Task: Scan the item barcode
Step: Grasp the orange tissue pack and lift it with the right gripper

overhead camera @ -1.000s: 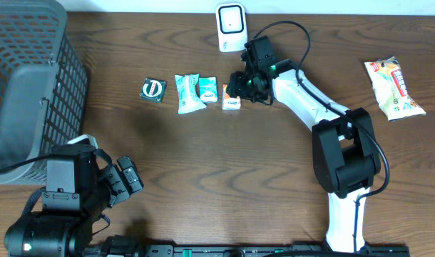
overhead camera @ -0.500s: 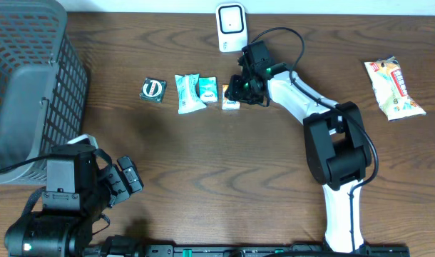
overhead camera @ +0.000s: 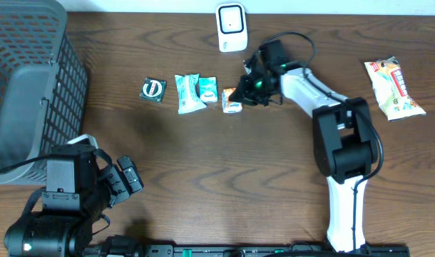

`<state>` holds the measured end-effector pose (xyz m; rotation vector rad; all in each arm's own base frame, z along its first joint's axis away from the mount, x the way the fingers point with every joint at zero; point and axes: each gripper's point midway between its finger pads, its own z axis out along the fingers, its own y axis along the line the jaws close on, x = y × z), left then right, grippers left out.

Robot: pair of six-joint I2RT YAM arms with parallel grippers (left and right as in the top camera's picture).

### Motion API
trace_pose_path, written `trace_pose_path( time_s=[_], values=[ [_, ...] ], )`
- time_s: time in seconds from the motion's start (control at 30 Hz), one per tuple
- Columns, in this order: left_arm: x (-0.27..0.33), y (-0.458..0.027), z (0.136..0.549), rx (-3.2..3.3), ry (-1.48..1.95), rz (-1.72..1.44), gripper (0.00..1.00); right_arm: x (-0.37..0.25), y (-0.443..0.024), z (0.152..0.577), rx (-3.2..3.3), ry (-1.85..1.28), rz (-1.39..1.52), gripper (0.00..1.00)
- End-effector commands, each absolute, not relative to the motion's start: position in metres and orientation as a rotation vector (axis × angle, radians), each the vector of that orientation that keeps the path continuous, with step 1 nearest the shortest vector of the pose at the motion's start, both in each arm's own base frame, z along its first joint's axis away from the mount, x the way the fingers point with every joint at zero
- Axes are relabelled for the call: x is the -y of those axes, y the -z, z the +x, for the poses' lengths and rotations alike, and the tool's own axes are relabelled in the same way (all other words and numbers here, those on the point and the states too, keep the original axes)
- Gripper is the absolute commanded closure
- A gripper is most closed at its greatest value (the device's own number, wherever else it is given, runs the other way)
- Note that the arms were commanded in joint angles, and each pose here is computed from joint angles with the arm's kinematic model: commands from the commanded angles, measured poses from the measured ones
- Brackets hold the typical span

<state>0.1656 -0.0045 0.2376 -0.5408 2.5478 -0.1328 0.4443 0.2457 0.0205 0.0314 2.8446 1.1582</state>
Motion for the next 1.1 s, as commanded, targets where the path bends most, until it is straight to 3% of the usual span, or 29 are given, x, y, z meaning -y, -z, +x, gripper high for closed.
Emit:
trace_pose_path(
  time_s=[0.0, 0.27, 0.63, 0.87, 1.07],
  values=[
    [0.004, -0.238, 0.165, -2.548, 0.128, -0.547, 0.02, -0.252, -0.065, 0.431, -2.645, -1.633, -0.175, 0.99],
    [0.004, -0.238, 0.165, -2.548, 0.128, -0.547, 0.02, -0.231, -0.134, 0.424, -2.194, -2.118, -0.373, 0.99],
    [0.004, -0.238, 0.165, -2.548, 0.128, -0.547, 0.02, -0.222, -0.143, 0.426, -2.131, -2.143, -0.385, 0.99],
    [0.004, -0.238, 0.165, -2.548, 0.128, -0.547, 0.02, -0.222, -0.166, 0.426, -2.094, -2.009, -0.497, 0.99],
    [0.004, -0.238, 0.165, -2.548, 0.128, -0.547, 0.02, -0.199, -0.088, 0.435, -2.635, -1.439, -0.225, 0.99]
  ],
)
